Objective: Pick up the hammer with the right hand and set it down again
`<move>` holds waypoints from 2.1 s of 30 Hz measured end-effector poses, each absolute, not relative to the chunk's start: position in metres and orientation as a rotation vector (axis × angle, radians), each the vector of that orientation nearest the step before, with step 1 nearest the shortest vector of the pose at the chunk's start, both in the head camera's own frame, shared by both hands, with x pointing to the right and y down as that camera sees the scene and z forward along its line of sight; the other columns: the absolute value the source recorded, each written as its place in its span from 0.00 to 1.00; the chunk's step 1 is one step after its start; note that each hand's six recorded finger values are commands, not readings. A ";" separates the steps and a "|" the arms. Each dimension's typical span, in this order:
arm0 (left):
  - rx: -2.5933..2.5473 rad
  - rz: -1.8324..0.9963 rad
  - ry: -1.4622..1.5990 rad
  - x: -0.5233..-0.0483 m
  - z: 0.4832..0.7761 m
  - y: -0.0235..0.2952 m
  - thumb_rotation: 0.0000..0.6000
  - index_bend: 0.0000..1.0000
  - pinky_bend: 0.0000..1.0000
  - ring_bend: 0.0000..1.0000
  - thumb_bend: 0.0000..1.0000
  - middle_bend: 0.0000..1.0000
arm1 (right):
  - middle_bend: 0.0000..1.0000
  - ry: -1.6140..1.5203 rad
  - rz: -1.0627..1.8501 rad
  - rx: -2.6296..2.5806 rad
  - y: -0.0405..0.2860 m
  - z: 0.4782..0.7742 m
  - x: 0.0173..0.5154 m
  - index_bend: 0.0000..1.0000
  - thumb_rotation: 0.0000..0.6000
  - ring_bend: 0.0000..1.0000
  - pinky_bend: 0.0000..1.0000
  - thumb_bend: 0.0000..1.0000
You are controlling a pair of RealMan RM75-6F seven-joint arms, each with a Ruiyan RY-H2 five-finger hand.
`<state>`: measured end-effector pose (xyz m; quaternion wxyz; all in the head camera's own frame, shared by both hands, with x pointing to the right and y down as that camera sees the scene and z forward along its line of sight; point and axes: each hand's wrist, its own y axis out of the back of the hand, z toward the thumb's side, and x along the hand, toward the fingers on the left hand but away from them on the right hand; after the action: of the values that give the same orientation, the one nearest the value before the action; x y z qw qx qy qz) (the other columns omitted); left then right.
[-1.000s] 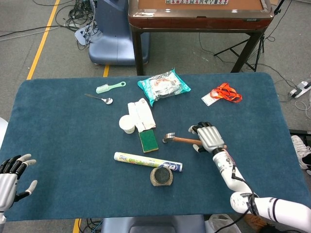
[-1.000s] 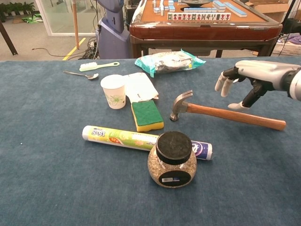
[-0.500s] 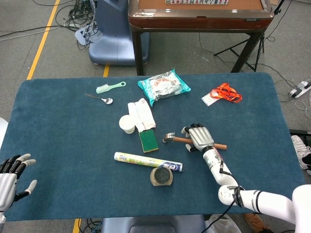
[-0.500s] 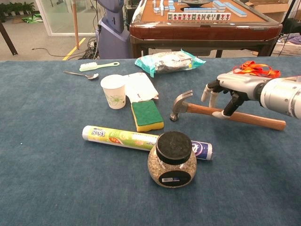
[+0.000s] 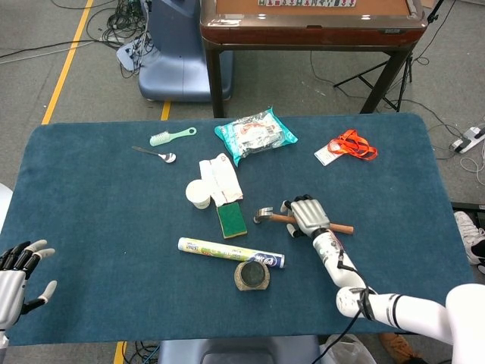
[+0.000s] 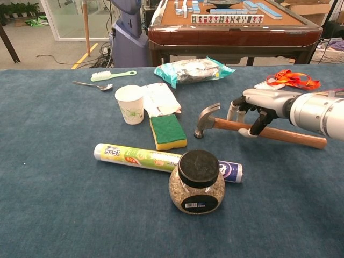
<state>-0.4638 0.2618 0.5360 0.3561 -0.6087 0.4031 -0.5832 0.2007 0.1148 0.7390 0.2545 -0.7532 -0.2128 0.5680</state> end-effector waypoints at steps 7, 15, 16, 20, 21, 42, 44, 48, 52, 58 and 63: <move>-1.570 -1.508 1.043 -0.464 0.536 0.262 1.00 0.28 0.13 0.11 0.25 0.19 | 0.43 -0.561 1.551 -2.049 0.117 0.744 0.201 0.37 1.00 0.19 0.16 0.49; -1.566 -1.510 1.045 -0.465 0.536 0.261 1.00 0.28 0.13 0.11 0.25 0.19 | 0.44 -0.549 1.557 -2.059 0.118 0.747 0.199 0.39 1.00 0.20 0.16 0.53; -1.566 -1.511 1.044 -0.465 0.536 0.261 1.00 0.28 0.13 0.11 0.25 0.19 | 0.44 -0.547 1.557 -2.061 0.118 0.747 0.199 0.39 1.00 0.20 0.16 0.54; -1.565 -1.511 1.045 -0.465 0.536 0.261 1.00 0.28 0.13 0.11 0.25 0.19 | 0.45 -0.543 1.558 -2.063 0.119 0.748 0.199 0.41 1.00 0.22 0.16 0.56; -1.565 -1.511 1.046 -0.465 0.536 0.261 1.00 0.28 0.13 0.11 0.25 0.19 | 0.46 -0.544 1.558 -2.063 0.119 0.748 0.198 0.41 1.00 0.22 0.16 0.56; -1.563 -1.511 1.048 -0.465 0.536 0.261 1.00 0.28 0.13 0.11 0.25 0.19 | 0.53 -0.569 1.567 -2.076 0.121 0.750 0.203 0.49 1.00 0.29 0.16 0.74; -1.564 -1.511 1.048 -0.465 0.536 0.261 1.00 0.28 0.13 0.11 0.25 0.19 | 0.54 -0.579 1.560 -2.078 0.120 0.748 0.203 0.50 1.00 0.31 0.16 0.78; -1.562 -1.510 1.051 -0.465 0.536 0.261 1.00 0.28 0.13 0.11 0.25 0.19 | 0.57 -0.603 1.544 -2.079 0.118 0.744 0.205 0.53 1.00 0.34 0.16 0.85; -1.564 -1.510 1.047 -0.465 0.536 0.261 1.00 0.28 0.13 0.11 0.25 0.19 | 0.59 -0.622 1.516 -2.080 0.117 0.737 0.207 0.55 1.00 0.38 0.16 0.88; -1.566 -1.508 1.047 -0.464 0.536 0.261 1.00 0.28 0.13 0.11 0.25 0.19 | 0.63 -0.651 1.480 -2.077 0.114 0.727 0.211 0.59 1.00 0.43 0.23 0.92; -1.569 -1.508 1.045 -0.464 0.537 0.261 1.00 0.28 0.13 0.11 0.25 0.19 | 0.67 -0.675 1.458 -2.078 0.111 0.721 0.215 0.62 1.00 0.49 0.34 0.96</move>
<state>-0.4640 0.2612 0.5368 0.3559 -0.6075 0.4044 -0.5837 0.2150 0.1111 0.7209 0.2548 -0.7650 -0.2485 0.5368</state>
